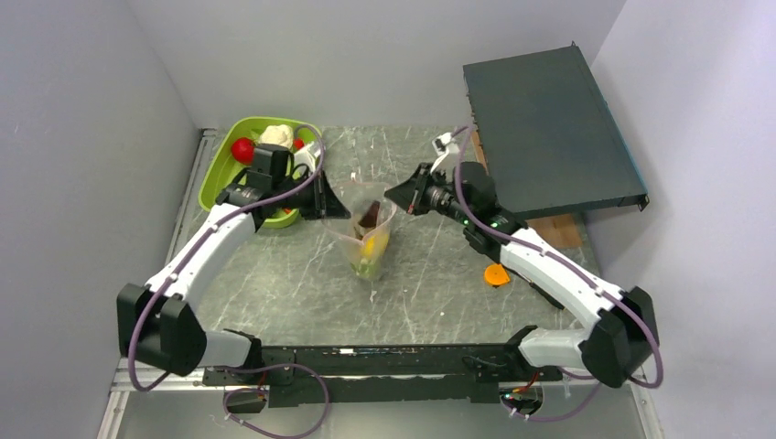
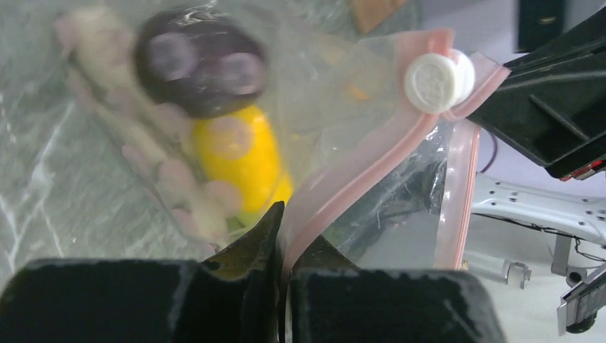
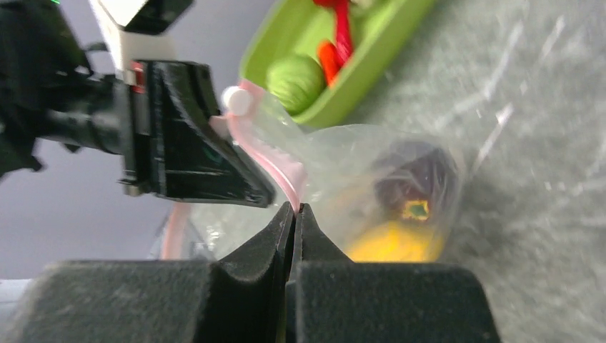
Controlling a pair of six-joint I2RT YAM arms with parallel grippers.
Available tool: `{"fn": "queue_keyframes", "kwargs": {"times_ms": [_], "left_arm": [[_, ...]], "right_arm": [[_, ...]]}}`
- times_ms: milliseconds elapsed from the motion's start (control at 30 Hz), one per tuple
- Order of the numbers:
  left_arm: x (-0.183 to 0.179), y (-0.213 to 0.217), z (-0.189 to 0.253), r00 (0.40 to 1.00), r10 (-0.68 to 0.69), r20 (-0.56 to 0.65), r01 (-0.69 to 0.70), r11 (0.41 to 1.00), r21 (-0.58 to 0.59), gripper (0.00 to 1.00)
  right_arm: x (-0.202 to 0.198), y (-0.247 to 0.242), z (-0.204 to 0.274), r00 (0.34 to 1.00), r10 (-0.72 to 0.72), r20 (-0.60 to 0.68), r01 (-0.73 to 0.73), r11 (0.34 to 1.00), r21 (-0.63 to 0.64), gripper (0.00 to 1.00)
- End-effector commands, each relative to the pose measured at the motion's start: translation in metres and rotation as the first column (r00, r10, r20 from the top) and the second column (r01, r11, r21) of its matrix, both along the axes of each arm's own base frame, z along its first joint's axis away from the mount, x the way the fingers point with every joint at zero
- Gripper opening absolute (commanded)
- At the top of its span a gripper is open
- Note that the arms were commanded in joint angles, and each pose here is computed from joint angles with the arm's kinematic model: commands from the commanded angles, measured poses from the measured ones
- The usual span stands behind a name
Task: Place the food in the zip-top bag and seal the zipper
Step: Adjust the zipper food storage bag at the center of the board.
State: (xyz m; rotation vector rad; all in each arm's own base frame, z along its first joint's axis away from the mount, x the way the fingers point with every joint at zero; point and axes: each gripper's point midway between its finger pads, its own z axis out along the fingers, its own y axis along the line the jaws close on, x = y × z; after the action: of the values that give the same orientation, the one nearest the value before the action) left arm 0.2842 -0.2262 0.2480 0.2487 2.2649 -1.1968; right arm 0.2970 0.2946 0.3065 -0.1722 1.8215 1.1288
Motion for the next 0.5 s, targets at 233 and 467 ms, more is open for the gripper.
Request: {"fn": "queue_keyframes", "kwargs": {"times_ms": [233, 467], "left_arm": [[0.005, 0.011, 0.039, 0.989, 0.008, 0.148, -0.014, 0.999, 0.041, 0.40], [-0.003, 0.018, 0.073, 0.968, 0.017, 0.250, -0.027, 0.999, 0.037, 0.49]], "right_arm": [[0.018, -0.004, 0.024, 0.995, -0.063, 0.079, 0.063, 0.998, -0.006, 0.00], [0.020, -0.011, 0.065, 0.983, -0.100, 0.157, 0.096, 0.995, 0.039, 0.00]]}}
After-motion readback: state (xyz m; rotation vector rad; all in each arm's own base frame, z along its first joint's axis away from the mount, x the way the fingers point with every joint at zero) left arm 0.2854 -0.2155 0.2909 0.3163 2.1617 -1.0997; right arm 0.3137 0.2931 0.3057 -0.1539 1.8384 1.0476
